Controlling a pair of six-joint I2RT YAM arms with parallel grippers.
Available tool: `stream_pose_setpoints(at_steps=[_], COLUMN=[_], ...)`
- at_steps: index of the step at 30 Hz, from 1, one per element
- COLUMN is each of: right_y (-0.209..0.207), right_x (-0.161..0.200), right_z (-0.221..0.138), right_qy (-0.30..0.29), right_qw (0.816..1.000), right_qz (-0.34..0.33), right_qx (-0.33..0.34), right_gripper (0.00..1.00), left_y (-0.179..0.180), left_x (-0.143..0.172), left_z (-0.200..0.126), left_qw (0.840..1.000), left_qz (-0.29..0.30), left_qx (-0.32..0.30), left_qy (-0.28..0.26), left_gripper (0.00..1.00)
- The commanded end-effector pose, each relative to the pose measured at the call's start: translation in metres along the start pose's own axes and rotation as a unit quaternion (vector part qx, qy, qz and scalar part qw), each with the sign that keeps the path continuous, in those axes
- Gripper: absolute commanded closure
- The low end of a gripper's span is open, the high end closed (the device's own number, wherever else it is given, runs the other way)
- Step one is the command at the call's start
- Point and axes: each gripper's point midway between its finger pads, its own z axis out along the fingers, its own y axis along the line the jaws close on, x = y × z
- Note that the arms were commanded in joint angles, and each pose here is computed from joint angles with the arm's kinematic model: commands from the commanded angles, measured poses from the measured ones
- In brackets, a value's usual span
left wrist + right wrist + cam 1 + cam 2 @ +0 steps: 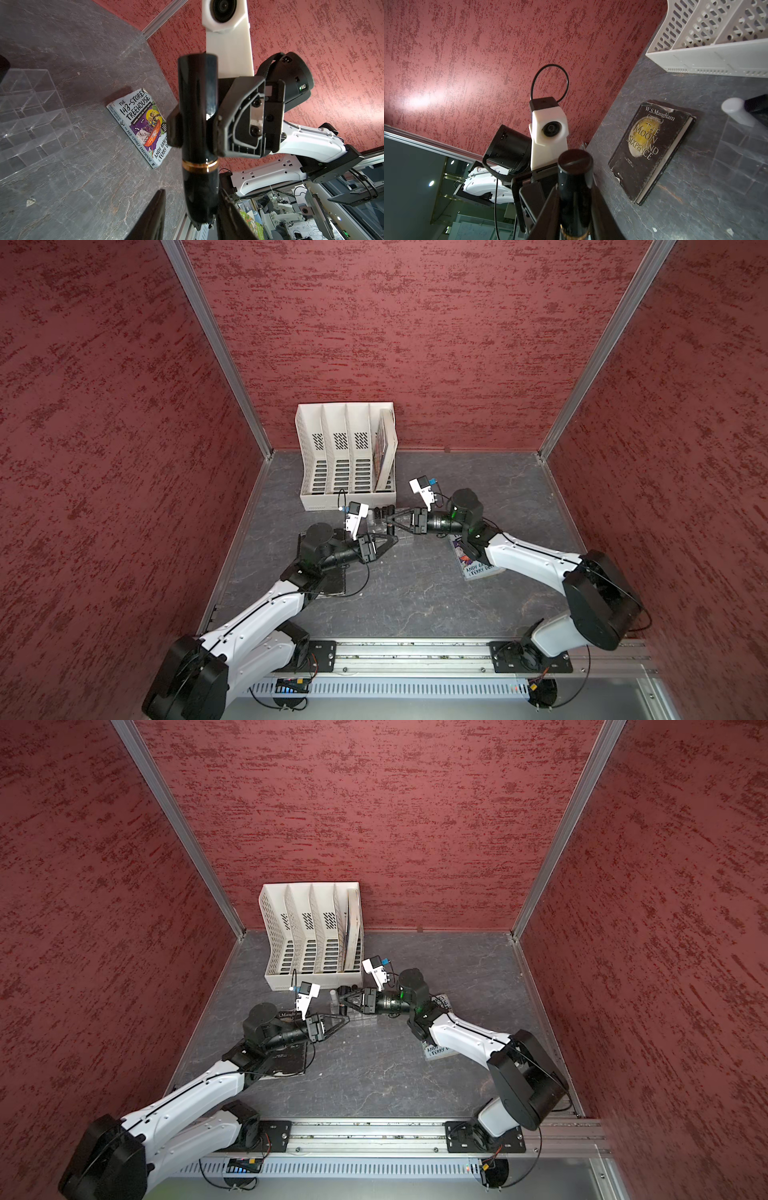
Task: Arrange the lipsticks in the organizer
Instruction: Pick up the lipstick at the center of the board.
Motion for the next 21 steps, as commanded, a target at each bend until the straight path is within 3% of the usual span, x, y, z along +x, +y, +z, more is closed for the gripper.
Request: stream_pose_setpoints(at_steps=[1, 21], right_y=[0.0057, 0.0047], right_x=[0.0027, 0.0027], right_z=[0.0016, 0.0044], right_qy=[0.001, -0.003], right_qw=[1.0, 1.0], right_qz=[-0.009, 0.001], right_qx=[-0.019, -0.021], right_gripper=[0.84, 0.8], left_y=[-0.017, -0.0189], left_x=[-0.015, -0.0162], left_z=[-0.0026, 0.004], left_qw=[0.999, 0.999], left_qz=[0.019, 0.03], left_qx=[0.021, 0.016], left_qy=[-0.023, -0.017], left_gripper=[0.62, 0.81])
